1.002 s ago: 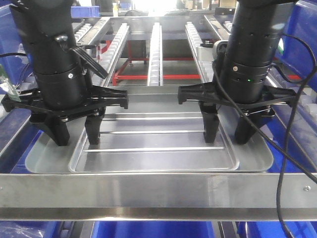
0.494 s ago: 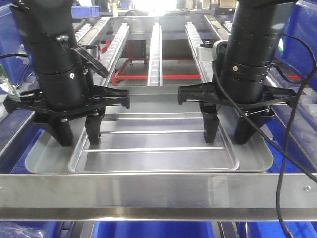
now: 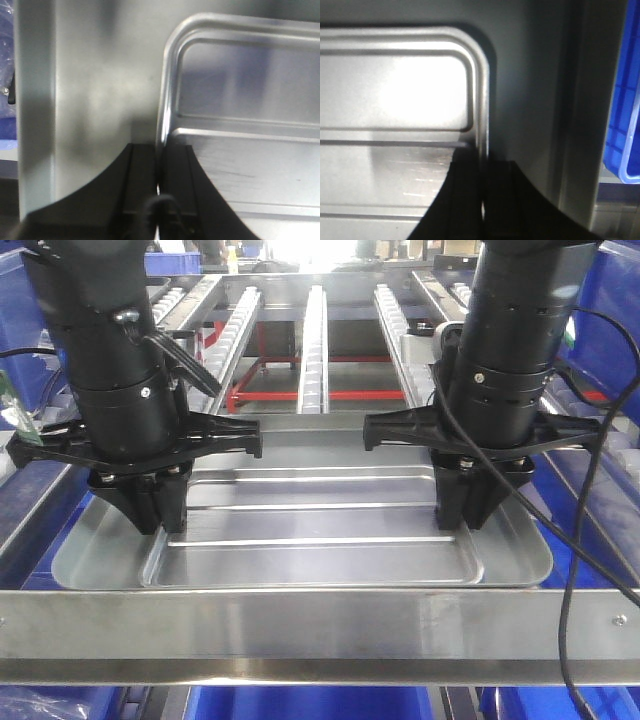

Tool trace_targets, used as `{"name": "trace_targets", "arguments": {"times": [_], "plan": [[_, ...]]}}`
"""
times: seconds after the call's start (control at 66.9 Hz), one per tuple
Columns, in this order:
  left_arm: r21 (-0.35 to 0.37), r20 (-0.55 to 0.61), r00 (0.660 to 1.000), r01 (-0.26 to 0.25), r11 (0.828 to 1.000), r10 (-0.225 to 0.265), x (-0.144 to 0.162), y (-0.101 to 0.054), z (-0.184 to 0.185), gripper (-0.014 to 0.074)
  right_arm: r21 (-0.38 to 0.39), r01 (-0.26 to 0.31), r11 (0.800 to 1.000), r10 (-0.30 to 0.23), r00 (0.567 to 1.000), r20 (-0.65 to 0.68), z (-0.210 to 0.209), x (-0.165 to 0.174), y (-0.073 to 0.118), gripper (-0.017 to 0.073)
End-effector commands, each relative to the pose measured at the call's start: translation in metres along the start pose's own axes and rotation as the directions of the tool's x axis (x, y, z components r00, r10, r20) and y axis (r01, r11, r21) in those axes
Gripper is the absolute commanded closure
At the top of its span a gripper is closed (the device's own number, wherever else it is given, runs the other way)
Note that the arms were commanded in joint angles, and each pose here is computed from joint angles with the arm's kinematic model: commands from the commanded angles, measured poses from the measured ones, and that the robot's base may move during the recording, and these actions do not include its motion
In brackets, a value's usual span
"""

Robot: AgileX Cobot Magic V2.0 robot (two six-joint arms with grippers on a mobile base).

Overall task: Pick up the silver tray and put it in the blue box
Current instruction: 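Close both grippers on the tray's side rims, then lift the tray with both grippers and pull it toward the robot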

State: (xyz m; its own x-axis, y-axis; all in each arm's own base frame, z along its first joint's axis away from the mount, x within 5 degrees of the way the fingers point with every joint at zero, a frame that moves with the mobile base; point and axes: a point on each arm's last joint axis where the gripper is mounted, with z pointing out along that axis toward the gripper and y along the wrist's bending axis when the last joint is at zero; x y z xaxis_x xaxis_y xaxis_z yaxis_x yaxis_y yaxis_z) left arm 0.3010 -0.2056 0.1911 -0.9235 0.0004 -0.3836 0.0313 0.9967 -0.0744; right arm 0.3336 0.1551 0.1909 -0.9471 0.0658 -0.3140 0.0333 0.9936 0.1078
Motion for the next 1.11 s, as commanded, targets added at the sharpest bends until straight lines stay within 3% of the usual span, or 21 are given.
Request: {"name": "trace_targets", "arguments": {"times": [0.0,0.194,0.374,0.553,0.793,1.092], "plan": [[0.049,0.057,0.998,0.015,0.999,-0.018,-0.010,-0.007,-0.019,0.0693,-0.031,0.010,0.999,-0.008,0.997,0.077,-0.026,-0.012,0.003,0.0508],[0.012,0.050,0.998,0.034,0.999,-0.034,-0.021,-0.006,-0.044,0.0693,-0.036,0.006,0.999,-0.003,0.996,0.090,-0.054,-0.012,0.003,0.0508],[0.043,0.083,0.995,0.056,0.998,-0.060,-0.022,-0.001,-0.074,0.0693,-0.054,-0.057,0.997,0.062,0.992,0.110,-0.079,-0.009,0.000,0.0508],[0.037,0.077,0.995,0.059,0.998,-0.062,-0.014,0.004,-0.102,0.0693,-0.058,-0.047,0.997,0.052,0.995,0.084,-0.092,0.005,0.010,0.0508],[0.042,0.071,0.996,0.045,0.998,-0.048,0.011,-0.004,-0.125,0.0693,-0.090,-0.044,0.995,0.050,0.997,0.058,-0.102,0.044,0.025,0.0508],[0.075,0.056,0.997,0.057,0.996,-0.062,0.074,-0.005,-0.143,0.0693,-0.124,-0.099,0.987,0.110,0.990,0.087,-0.130,0.098,0.013,0.0502]]}}
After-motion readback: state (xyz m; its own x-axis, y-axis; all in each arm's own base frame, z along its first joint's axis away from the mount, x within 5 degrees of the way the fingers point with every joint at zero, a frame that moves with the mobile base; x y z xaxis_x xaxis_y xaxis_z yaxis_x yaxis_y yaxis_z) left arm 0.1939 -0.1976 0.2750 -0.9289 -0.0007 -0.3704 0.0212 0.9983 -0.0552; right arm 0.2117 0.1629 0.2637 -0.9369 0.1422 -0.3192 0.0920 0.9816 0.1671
